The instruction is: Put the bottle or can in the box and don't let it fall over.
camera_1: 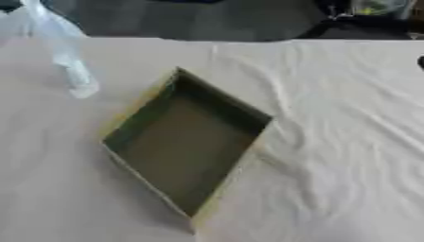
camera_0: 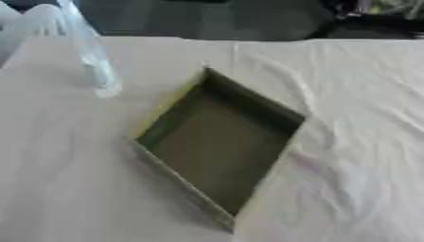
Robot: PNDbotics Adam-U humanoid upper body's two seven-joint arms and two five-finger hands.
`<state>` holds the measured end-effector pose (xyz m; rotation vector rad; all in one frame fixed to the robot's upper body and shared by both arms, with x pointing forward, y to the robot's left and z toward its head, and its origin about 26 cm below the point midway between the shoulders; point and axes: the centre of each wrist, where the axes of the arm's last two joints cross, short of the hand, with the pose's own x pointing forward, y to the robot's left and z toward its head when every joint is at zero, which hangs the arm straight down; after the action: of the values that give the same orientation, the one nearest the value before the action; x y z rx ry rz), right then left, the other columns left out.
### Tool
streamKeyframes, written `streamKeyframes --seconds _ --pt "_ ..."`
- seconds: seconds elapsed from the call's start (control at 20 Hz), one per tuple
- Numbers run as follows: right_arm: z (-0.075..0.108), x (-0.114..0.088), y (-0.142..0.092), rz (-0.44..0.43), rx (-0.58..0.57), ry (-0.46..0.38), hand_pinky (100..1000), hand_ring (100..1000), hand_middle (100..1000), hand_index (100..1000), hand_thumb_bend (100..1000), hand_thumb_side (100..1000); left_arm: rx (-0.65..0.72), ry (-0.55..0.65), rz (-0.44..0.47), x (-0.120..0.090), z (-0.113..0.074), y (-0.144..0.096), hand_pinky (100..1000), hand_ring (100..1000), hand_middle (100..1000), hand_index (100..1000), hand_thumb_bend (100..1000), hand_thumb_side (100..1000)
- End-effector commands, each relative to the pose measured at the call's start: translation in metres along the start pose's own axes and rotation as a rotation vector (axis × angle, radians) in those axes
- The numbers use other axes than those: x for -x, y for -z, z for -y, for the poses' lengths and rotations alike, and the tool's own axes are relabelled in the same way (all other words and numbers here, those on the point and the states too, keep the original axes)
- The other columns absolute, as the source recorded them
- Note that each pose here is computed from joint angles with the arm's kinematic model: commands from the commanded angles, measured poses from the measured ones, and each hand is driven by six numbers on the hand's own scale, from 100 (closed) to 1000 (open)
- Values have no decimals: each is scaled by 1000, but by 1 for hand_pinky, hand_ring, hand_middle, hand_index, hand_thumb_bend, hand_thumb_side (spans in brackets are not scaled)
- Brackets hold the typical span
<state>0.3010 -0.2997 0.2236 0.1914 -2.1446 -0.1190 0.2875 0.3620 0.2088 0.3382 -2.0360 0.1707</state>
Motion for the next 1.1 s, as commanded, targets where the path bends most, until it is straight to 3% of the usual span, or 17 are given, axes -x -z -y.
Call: streamKeyframes --seconds 0.05,0.7,0.9,1.1 --pt "-2 -10 2 30 -22 -9 1000 1000 899 1000 100 534 -1 16 39 -10 -3 3 1000 1000 1000 820 171 322" --pt "0 -14 5 42 -18 -10 1000 1000 899 1000 100 533 37 66 47 -10 -6 9 1000 1000 1000 866 238 316" --pt "1 -15 5 45 -16 -17 1000 1000 899 1000 100 532 127 141 29 3 -21 21 1000 1000 1000 876 333 319" --pt "1 -14 4 41 -17 -18 1000 1000 899 1000 100 533 162 219 -63 29 -46 40 1000 1000 1000 886 387 347"
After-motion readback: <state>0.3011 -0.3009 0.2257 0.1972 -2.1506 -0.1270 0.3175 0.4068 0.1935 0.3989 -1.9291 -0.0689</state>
